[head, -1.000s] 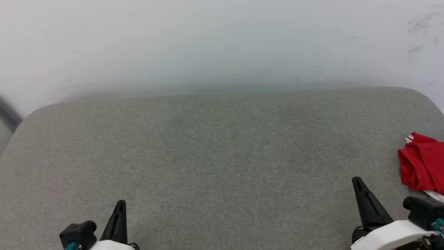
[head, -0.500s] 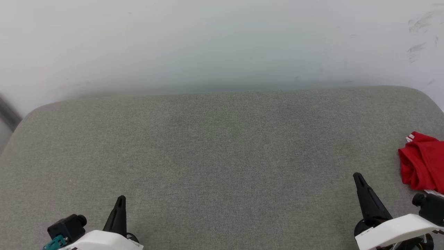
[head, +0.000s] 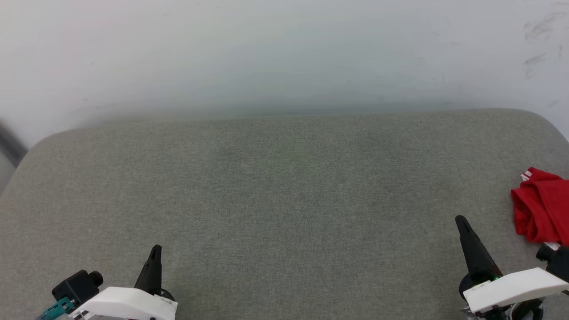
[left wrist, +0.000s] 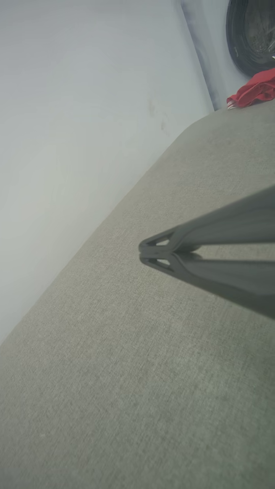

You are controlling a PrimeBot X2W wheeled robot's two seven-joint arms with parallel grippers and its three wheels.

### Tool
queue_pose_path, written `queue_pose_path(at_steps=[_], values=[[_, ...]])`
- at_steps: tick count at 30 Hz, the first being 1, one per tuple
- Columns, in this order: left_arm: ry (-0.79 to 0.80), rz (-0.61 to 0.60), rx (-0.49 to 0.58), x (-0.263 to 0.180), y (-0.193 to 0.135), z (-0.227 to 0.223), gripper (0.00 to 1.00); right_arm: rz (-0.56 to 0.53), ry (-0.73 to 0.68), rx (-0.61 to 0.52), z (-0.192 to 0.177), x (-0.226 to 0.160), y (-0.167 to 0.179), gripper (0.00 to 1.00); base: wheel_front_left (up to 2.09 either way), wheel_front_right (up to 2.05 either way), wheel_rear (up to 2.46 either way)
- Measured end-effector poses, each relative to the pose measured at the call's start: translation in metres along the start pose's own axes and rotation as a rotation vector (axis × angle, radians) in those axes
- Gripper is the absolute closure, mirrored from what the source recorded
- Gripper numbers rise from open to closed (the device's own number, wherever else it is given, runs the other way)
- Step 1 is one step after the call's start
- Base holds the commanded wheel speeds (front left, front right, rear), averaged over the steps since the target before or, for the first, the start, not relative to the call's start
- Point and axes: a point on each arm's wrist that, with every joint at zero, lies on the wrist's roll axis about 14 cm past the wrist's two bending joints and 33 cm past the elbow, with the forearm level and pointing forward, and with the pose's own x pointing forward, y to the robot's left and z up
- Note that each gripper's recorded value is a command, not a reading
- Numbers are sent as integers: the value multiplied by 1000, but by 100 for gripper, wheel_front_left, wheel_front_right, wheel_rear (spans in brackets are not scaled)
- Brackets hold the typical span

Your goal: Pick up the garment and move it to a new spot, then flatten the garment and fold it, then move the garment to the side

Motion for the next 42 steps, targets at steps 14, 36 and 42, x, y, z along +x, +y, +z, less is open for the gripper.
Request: queue_pose_path(at_steps=[14, 36, 42], values=[[10, -9, -184, 7, -3, 2, 100, -15, -13, 176, 1, 4, -7, 100, 0, 0, 0], [15, -39, -461, 18, -10, 5, 100, -30, -43, 436, 5, 13, -16, 100, 0, 0, 0], [16, -47, -517, 19, -11, 6, 100, -30, -49, 491, 6, 15, -17, 100, 0, 0, 0]])
